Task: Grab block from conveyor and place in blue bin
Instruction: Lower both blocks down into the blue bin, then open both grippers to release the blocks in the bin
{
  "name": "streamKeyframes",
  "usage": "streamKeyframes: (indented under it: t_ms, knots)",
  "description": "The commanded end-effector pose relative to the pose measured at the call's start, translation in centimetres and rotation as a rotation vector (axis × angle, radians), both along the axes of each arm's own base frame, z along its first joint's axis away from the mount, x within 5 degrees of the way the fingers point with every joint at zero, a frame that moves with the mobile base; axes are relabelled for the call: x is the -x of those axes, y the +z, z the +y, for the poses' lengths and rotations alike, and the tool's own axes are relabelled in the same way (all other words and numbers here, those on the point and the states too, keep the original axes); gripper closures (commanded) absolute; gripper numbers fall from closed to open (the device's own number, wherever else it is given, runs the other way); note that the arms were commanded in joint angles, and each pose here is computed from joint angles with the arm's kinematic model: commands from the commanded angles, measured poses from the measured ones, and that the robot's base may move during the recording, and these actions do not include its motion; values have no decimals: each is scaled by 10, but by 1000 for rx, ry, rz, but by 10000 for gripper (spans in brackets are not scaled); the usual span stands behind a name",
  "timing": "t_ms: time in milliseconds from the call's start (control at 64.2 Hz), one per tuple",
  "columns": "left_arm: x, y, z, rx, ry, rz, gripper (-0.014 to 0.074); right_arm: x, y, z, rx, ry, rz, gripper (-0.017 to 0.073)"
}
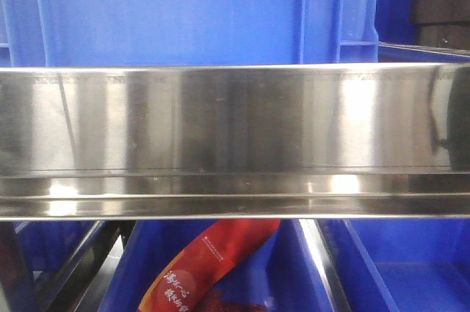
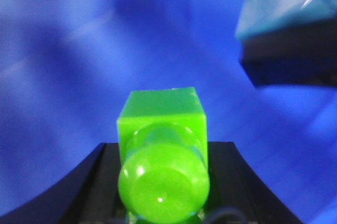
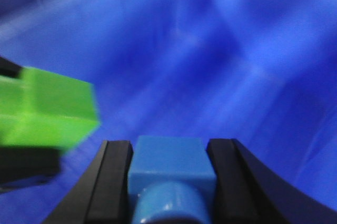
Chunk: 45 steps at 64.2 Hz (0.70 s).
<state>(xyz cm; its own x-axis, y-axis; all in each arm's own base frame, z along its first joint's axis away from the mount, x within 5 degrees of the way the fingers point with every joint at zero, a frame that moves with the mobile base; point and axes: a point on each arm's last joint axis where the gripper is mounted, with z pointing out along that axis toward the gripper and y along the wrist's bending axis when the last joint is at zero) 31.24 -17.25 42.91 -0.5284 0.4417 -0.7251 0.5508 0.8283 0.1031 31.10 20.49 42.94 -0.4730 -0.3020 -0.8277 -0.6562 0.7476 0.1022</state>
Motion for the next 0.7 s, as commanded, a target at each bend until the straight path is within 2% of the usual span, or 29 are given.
streamKeyframes:
  t_ms: [0,93,187,311,327,374,405,420,545,623,685]
  knots:
    - [0,1,2,-42,7,-13,692,-5,0,2,-9,-6,-23,721]
    - [-1,0,3,-54,10,-13,594,-9,-5,4,-4,-7,-14,701]
    - [-1,0,3,-54,10,-13,420,-10,-7,5,-1,-7,-9,573]
    - [-1,0,3,-52,12,-13,88,-11,-8,5,0,-7,-6,233]
    - [-1,0,3,-52,12,-12,52,-11,-8,5,0,-7,-6,169]
    - [-1,0,3,-49,16,-11,-34,-11,-8,5,0,-7,-6,52]
    - [-1,0,3,-46,19,-9,-15,-10,-8,5,-1,-7,-8,-15]
    - [-1,0,3,-46,19,-9,-4,-10,-8,5,-1,-7,-8,-17]
    - [1,1,4,-48,19,-7,68,-8,-3,3,-6,-7,-18,-9]
    - [5,5,6,-46,20,-8,76,-3,2,1,-13,-6,-29,-4]
    - [10,10,9,-45,21,-11,76,3,11,-3,-22,-5,-45,34]
